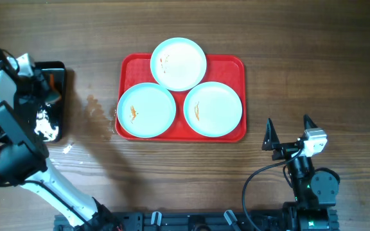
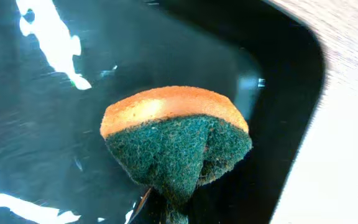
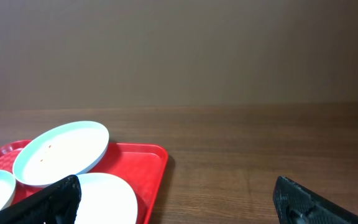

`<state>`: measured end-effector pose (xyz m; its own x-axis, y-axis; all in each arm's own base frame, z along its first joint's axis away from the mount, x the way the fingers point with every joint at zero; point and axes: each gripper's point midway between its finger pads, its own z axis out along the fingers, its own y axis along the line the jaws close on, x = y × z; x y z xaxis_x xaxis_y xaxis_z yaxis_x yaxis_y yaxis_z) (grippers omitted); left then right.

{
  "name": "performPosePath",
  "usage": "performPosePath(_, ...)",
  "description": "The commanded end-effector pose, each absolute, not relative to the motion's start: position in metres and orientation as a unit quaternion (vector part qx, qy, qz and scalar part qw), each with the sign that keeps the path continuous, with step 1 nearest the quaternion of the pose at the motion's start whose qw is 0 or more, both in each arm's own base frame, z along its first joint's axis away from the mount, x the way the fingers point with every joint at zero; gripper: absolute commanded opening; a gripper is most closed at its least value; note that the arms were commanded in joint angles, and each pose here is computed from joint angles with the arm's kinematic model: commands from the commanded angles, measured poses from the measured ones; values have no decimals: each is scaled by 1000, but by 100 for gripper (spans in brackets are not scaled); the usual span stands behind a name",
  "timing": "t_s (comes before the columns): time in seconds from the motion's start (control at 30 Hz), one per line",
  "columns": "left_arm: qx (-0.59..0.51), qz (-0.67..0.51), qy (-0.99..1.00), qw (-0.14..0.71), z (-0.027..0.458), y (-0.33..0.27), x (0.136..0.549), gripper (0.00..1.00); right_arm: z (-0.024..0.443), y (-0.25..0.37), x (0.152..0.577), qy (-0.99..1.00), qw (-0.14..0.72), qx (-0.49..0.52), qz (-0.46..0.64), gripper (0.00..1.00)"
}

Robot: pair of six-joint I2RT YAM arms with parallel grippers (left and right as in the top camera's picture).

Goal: Clean dirty plates on tray and stack at the side

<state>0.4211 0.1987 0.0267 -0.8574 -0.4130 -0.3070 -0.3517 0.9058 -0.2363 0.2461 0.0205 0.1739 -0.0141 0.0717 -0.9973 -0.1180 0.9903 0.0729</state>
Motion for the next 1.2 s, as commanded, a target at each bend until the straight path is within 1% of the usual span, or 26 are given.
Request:
performPosePath(0.0, -156, -89, 967, 181, 27, 182, 433, 4, 176, 17, 246, 705, 707, -16, 54, 100)
performPosePath(0.2, -158, -95, 969, 167, 25, 177, 427, 4, 176, 17, 246, 706, 706, -16, 54, 100)
performPosePath(0.3, -153, -134, 964, 171, 28, 164, 429, 4, 176, 17, 246, 705, 707, -16, 54, 100)
performPosePath(0.47, -155, -167, 958, 172, 31, 153, 430, 4, 176, 17, 246, 706, 706, -16, 54, 100)
performPosePath(0.53, -194, -191, 945, 182, 36, 150, 438, 4, 176, 17, 246, 705, 707, -16, 54, 100)
performPosePath(0.6, -205, -192, 942, 183, 37, 151, 440, 4, 176, 17, 246, 705, 707, -16, 54, 100)
performPosePath(0.8, -198, -209, 939, 190, 40, 143, 444, 4, 176, 17, 246, 705, 707, -16, 54, 100)
performPosePath(1.03, -161, -214, 945, 188, 41, 112, 456, 4, 176, 17, 246, 706, 706, -16, 54, 100)
performPosePath(1.17, -161, -211, 945, 192, 41, 114, 458, 4, 176, 17, 246, 706, 706, -16, 54, 100)
